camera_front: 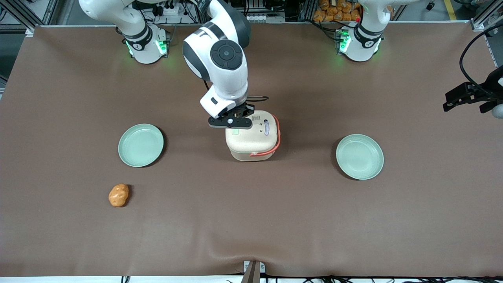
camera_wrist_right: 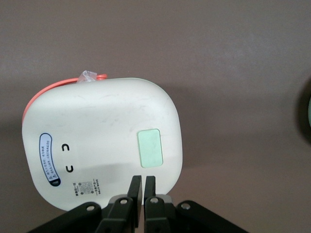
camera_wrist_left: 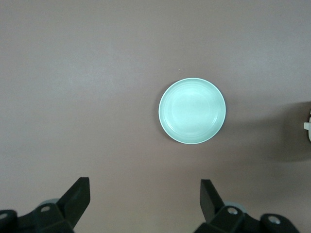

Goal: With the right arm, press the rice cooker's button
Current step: 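Press the right gripper fingertips down on the green button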

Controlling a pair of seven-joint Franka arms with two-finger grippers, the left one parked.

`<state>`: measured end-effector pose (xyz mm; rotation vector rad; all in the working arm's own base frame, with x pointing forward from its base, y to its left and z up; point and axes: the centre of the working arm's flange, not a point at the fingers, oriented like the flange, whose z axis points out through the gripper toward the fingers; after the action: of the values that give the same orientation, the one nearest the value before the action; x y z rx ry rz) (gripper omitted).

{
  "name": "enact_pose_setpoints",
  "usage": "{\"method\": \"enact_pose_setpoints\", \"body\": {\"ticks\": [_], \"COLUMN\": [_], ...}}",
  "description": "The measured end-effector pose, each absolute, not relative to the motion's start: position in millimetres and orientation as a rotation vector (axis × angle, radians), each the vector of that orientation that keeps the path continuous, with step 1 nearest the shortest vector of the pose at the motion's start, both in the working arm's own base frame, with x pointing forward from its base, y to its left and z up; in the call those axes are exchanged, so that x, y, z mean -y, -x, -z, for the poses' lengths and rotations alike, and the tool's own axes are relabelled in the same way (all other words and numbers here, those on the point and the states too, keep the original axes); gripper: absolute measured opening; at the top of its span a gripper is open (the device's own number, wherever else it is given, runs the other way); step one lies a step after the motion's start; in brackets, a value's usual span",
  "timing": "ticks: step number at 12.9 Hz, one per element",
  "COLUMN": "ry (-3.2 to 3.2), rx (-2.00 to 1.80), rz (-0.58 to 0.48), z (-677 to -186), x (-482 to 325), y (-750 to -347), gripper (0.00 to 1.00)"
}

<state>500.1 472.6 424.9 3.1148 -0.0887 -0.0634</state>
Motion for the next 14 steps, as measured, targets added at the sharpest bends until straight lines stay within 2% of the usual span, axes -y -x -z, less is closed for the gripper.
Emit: {"method": "enact_pose_setpoints", "body": {"ticks": [14], "ry": [-3.131], "rx": [0.097], "rz": [0.031], "z": [-414], "x": [-474], "y": [-506], "gripper": [0.09]}}
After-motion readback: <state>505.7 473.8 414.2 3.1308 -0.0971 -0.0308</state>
